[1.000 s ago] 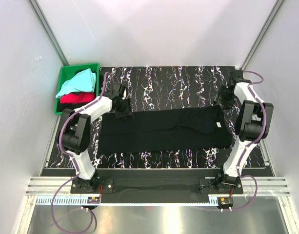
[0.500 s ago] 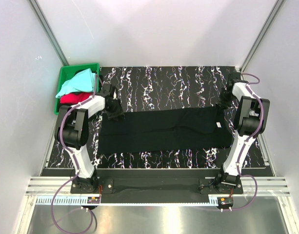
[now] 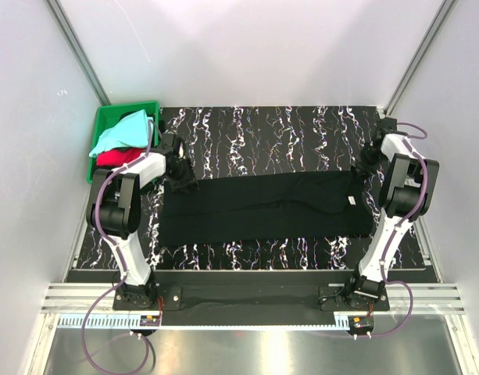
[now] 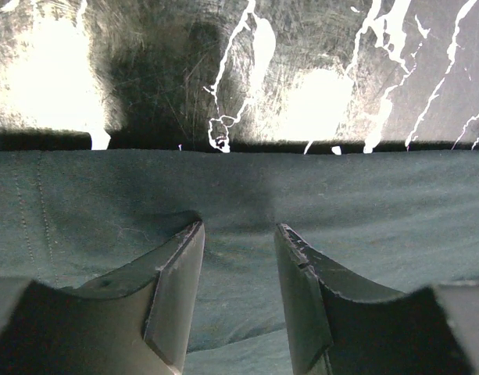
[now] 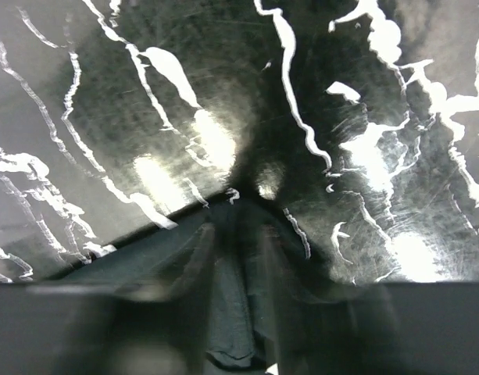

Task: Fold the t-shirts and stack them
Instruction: Fold the tshirt

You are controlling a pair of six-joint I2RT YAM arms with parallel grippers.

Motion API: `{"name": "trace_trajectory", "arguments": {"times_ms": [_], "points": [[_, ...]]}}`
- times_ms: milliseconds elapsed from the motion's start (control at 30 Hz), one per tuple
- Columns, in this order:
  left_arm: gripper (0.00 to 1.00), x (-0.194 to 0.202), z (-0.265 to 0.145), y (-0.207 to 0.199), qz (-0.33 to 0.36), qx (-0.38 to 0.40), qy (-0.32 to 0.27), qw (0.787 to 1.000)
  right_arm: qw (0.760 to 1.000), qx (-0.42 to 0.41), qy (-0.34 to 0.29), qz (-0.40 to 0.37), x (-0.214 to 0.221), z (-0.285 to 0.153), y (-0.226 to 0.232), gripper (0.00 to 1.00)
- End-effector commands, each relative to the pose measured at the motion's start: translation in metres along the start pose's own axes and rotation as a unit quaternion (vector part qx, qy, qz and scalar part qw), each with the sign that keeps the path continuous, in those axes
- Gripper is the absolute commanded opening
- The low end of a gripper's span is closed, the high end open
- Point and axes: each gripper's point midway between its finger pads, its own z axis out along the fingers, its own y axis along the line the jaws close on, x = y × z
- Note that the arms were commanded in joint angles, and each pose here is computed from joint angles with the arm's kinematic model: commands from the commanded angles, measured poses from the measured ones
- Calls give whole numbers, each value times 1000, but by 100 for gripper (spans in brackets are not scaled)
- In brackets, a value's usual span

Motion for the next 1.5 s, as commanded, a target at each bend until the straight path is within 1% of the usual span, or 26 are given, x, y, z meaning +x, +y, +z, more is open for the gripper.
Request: {"name": "trace_trajectory", "arguments": {"times_ms": [0, 67, 100, 133, 167, 200, 233, 267, 300, 333, 400, 433, 467, 533, 567, 633, 667, 700, 800, 867, 933, 967, 1000, 1133, 1267, 1467], "points": [[49, -8, -7, 11, 18, -18, -10, 1000, 998, -41, -33, 27, -28, -22, 16, 42], [52, -15, -26, 2, 27, -14, -32, 999, 998, -44, -30, 40, -27, -42, 21, 46], [52, -17, -33, -2, 30, -12, -41, 999, 998, -46, -37, 38, -26, -66, 24, 50], [54, -16, -40, -9, 42, -7, -47, 998, 998, -42, -42, 37, -25, -77, 22, 58], [55, -17, -53, -17, 50, 1, -59, 997, 998, -39, -49, 29, -23, -87, 21, 59], [55, -15, -59, -23, 58, 7, -62, 996, 997, -43, -56, 23, -16, -106, 23, 62], [56, -8, -64, -34, 74, 17, -60, 995, 997, -52, -58, 14, -10, -114, 28, 64], [56, -5, -72, -42, 83, 28, -65, 994, 996, -63, -57, 0, -1, -121, 37, 65], [56, 0, -75, -50, 91, 38, -64, 993, 994, -76, -71, -13, 5, -137, 48, 66], [56, 6, -76, -57, 92, 50, -58, 993, 994, -88, -54, -43, 30, -134, 69, 67], [56, 22, -77, -70, 105, 63, -47, 991, 990, -117, -47, -63, 56, -134, 96, 66], [55, 31, -76, -76, 110, 70, -38, 991, 985, -141, -31, -98, 82, -134, 127, 63], [55, 34, -77, -78, 109, 73, -35, 991, 980, -172, -12, -103, 97, -136, 146, 47], [56, 38, -74, -80, 101, 76, -29, 992, 968, -209, 28, -137, 132, -135, 185, 22], [56, 37, -71, -79, 99, 72, -26, 992, 964, -217, 42, -146, 145, -136, 197, 15], [56, 34, -65, -81, 94, 74, -17, 993, 960, -211, 60, -173, 160, -128, 214, 13], [55, 34, -56, -78, 91, 67, -7, 994, 956, -208, 70, -194, 173, -125, 222, 14], [55, 32, -48, -77, 93, 58, -3, 994, 954, -198, 84, -210, 182, -116, 227, 17], [55, 27, -37, -75, 96, 47, 2, 994, 952, -177, 91, -233, 188, -99, 231, 28], [54, 27, -29, -73, 91, 42, 9, 995, 951, -164, 94, -246, 189, -91, 233, 31], [55, 29, -26, -70, 85, 39, 13, 996, 947, -149, 116, -261, 200, -82, 238, 36], [55, 29, -25, -70, 85, 38, 14, 996, 944, -126, 142, -269, 211, -73, 232, 36], [55, 31, -24, -69, 84, 36, 15, 996, 942, -126, 137, -280, 212, -77, 240, 37], [55, 37, -19, -60, 83, 26, 23, 996, 943, -95, 134, -290, 212, -68, 232, 37], [55, 40, -14, -50, 76, 17, 28, 997, 938, -76, 145, -306, 218, -60, 219, 37], [55, 40, -8, -27, 41, 5, 38, 998, 940, -65, 149, -301, 221, -58, 211, 37]]}}
